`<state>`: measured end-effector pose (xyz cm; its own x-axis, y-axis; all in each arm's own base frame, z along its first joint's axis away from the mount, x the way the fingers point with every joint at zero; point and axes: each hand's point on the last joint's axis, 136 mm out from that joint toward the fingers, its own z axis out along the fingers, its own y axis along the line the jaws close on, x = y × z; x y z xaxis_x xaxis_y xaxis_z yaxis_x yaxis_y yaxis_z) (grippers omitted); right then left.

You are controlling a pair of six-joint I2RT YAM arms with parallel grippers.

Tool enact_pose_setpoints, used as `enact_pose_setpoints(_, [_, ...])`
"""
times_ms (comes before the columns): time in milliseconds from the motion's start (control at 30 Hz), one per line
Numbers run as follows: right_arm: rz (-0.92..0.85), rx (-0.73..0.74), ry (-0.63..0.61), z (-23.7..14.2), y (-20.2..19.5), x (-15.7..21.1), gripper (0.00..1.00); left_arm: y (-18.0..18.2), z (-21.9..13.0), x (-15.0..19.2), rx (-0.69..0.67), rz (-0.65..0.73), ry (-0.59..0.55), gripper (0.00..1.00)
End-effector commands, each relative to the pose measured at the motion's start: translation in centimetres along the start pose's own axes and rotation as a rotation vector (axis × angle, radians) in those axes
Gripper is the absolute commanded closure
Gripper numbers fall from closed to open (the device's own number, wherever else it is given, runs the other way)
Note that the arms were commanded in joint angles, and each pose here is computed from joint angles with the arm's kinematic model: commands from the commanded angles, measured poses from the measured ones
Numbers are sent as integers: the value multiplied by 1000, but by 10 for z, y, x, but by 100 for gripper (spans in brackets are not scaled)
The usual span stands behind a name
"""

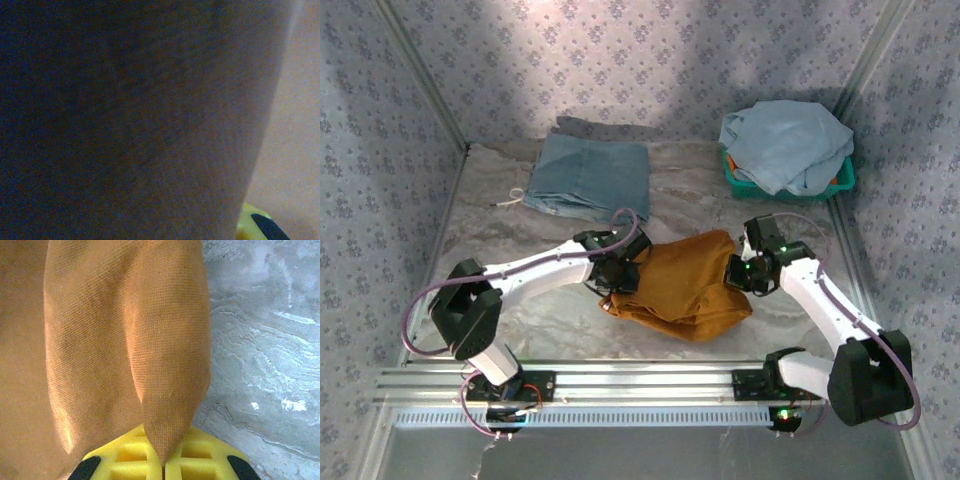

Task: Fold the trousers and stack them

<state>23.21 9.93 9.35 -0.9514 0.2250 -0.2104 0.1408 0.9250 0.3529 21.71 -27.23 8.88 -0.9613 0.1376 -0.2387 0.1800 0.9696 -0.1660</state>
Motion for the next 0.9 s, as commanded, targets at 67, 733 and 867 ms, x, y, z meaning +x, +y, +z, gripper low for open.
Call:
enact_pose_setpoints(67, [-6,-44,-83,-26,18,-23,100,-1,-40,-16,-11,58,-67,100])
enact_pose_setpoints(733, [-127,-261,-294,-53,165,-155,100,111,-137,-193,-86,-16,-461,100])
enact_pose_setpoints(867, [-153,-300,-318,-38,203,-195,100,144,-147,-244,-129,-16,-551,100])
